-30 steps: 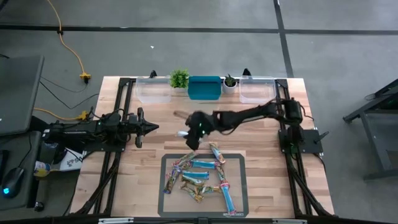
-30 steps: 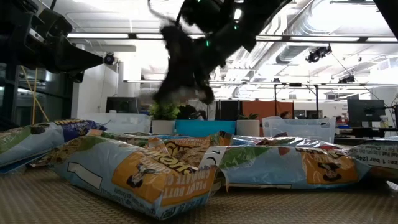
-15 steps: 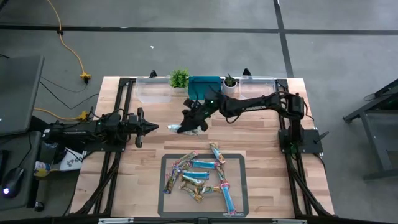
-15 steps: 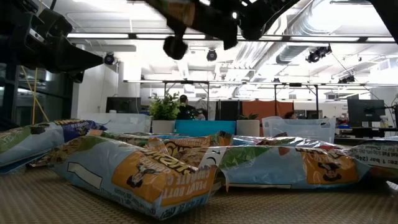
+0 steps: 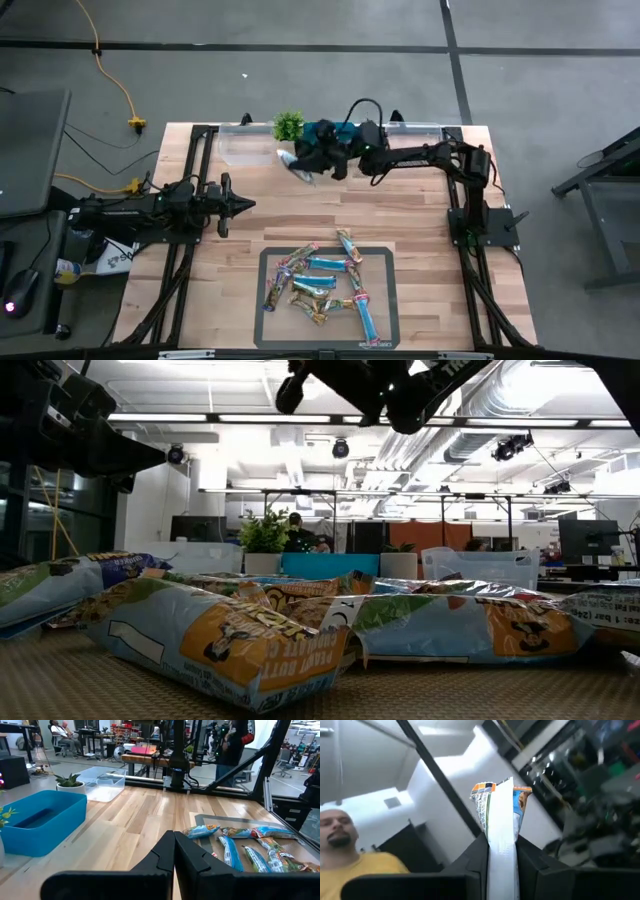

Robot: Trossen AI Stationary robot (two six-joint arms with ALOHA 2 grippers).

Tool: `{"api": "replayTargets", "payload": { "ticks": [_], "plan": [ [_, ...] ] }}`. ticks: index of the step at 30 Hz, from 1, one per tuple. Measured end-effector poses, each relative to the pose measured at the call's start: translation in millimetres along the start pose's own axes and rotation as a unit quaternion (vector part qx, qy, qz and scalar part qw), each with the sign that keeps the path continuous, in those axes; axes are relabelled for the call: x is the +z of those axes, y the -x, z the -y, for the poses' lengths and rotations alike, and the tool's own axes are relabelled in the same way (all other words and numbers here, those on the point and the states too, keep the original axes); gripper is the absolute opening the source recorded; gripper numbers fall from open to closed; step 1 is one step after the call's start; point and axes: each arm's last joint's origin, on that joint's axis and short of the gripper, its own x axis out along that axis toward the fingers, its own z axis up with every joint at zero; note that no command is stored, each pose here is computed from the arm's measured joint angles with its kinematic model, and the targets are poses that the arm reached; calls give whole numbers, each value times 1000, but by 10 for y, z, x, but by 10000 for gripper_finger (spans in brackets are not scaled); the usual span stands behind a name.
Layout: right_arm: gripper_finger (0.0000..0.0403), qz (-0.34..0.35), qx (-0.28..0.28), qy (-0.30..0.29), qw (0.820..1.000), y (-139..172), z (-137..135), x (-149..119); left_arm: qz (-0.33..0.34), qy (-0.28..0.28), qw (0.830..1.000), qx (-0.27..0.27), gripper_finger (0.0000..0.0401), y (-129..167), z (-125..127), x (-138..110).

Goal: Pick and place Granola Bars by type
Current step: Put the yellow granola bar into the right transparent bin

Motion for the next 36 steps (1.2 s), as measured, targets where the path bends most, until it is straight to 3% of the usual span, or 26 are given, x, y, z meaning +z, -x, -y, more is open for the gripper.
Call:
{"api": "replayTargets", "payload": {
  "ticks": [7, 13, 23, 26, 29, 32, 36],
  "plan": [
    [53, 49, -5, 105, 993, 180, -290, 462, 0, 0, 1000, 0, 1, 0, 0, 0],
    [53, 57, -60, 183, 980, 400, -638, 892, 0, 0, 1000, 0, 1, 0, 0, 0],
    [53, 80, -199, 320, 923, 833, -1325, 1394, 0, 0, 1000, 0, 1, 0, 0, 0],
    [53, 85, -265, 348, 895, 985, -1505, 1478, 0, 0, 1000, 0, 1, 0, 0, 0],
    [53, 83, -351, 370, 856, 1141, -1644, 1518, 0, 0, 1000, 0, 1, 0, 0, 0],
    [53, 69, -450, 384, 803, 1302, -1736, 1518, 0, 0, 1000, 0, 1, 0, 0, 0],
    [53, 38, -586, 380, 714, 1525, -1797, 1482, 0, 0, 1000, 0, 1, 0, 0, 0]
  ]
}}
